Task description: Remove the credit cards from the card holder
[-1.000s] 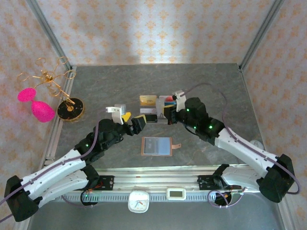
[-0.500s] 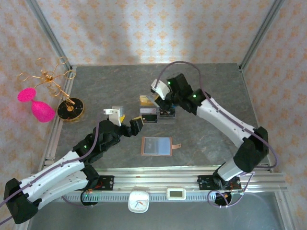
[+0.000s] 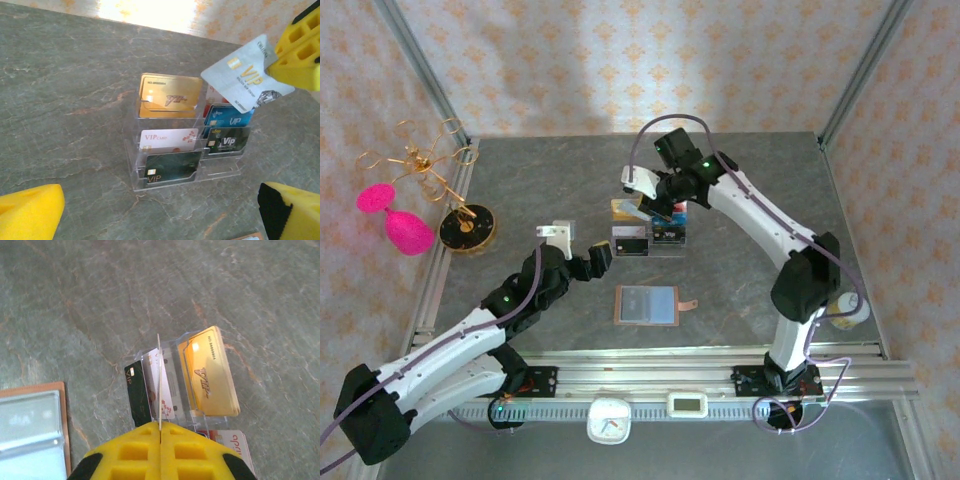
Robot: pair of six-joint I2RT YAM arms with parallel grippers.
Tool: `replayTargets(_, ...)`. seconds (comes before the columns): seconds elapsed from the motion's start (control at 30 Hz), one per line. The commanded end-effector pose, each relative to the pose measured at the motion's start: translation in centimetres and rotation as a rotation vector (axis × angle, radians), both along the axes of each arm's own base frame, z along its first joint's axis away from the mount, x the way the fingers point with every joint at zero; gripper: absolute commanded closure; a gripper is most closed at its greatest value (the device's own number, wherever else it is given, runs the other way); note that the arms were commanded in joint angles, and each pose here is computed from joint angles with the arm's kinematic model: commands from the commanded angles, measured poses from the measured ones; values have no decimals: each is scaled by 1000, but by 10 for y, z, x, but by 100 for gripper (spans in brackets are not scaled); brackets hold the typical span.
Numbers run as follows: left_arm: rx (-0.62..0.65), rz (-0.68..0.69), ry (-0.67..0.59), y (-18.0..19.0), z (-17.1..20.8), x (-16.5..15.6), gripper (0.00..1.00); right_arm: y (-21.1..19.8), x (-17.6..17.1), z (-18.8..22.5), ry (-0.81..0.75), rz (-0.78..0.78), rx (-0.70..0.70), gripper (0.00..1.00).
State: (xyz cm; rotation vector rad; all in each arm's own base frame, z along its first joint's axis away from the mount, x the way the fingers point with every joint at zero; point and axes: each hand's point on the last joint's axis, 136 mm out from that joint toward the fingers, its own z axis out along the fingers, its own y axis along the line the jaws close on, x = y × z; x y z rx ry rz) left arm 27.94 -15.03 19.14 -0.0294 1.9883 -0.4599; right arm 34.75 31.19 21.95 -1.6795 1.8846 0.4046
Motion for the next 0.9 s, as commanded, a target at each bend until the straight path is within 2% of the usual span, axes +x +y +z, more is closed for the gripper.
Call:
replayTargets(0.0, -2, 22, -23, 5, 8, 2, 1, -8, -13, -9, 32, 93, -61, 100)
replayTargets(0.1, 18, 76, -35, 16, 8, 3, 1, -17, -11, -23, 58, 96, -83, 100)
replayTargets(0.33, -2, 99, -84, 23, 12, 1, 1, -46, -6, -44, 104, 112, -90, 100)
replayTargets(0.87, 39, 253, -122, 53, 2, 6, 1, -68, -17, -82, 175, 244, -167, 100)
